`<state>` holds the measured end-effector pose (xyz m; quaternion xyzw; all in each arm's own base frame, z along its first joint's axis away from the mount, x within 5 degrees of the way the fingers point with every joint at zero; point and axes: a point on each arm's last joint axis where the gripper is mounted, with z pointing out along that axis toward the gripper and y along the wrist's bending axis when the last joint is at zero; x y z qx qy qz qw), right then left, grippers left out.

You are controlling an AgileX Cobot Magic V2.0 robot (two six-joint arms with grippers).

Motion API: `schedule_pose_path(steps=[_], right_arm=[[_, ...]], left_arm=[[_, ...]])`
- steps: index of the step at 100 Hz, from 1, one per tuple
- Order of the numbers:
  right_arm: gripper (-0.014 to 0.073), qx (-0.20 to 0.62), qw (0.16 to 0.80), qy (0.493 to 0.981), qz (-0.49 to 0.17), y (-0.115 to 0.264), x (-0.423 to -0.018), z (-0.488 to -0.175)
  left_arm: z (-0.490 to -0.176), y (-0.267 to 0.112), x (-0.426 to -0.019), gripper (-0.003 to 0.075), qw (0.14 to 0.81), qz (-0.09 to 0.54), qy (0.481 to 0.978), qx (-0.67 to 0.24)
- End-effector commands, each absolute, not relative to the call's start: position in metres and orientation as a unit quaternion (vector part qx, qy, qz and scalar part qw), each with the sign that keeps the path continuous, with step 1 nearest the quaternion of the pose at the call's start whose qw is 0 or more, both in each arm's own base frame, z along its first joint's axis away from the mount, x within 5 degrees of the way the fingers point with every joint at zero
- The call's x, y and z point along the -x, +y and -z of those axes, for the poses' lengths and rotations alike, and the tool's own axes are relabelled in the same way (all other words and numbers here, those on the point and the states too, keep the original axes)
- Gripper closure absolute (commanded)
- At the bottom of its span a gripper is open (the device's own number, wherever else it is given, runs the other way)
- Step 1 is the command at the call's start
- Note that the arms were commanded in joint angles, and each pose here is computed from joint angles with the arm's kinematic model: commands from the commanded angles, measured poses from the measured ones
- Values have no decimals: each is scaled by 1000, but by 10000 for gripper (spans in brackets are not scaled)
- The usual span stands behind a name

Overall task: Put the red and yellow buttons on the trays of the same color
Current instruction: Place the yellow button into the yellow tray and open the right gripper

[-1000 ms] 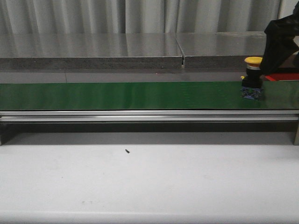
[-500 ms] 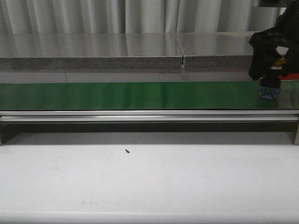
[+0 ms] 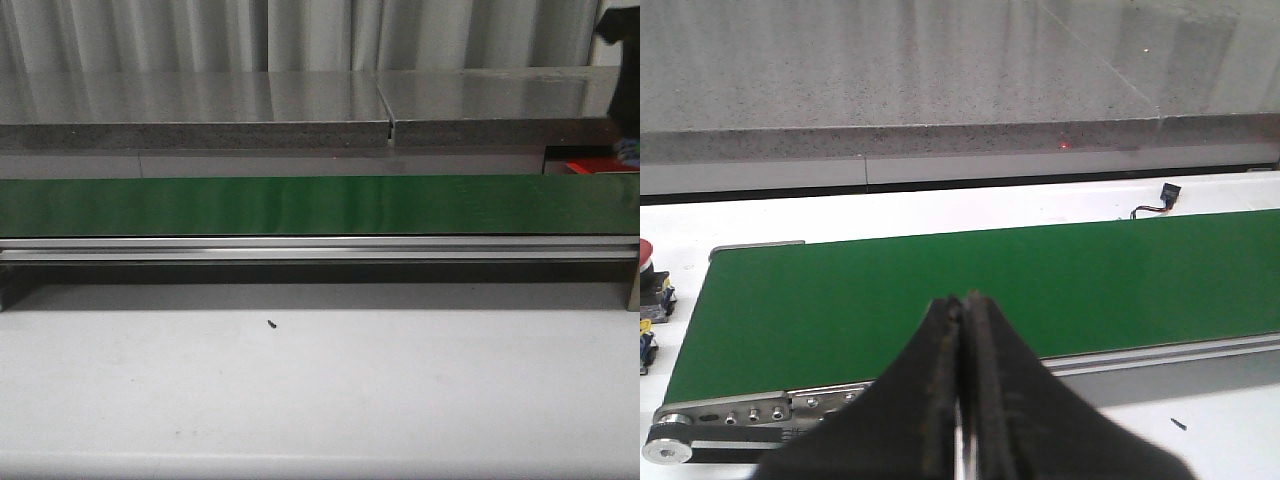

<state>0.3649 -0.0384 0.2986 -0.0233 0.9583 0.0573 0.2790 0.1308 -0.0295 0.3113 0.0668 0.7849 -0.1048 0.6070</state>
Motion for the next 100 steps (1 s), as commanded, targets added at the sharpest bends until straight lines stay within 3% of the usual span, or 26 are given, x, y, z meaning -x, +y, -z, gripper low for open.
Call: schedule_pose_path(steps=[1,13,31,67,100], right_arm=[[484,-14,340,940,-26,-64,-346,-343],[484,-65,323,944,-6,-98,-333,-342],[484,-128,312,941,12,-137,-319,-316],[484,-150,291,945,17,-151,-336,-253],[484,-155,270,950,17,-158,-349,-221]], left_arm=[[-327,-28,-132,739,645,106,755,-51],[-327,-28,-132,739,645,106,755,-51],[-327,-28,-132,739,645,106,755,-51],[-327,-28,-132,739,645,106,755,-51],[-327,-28,-132,739,645,106,755,-51]])
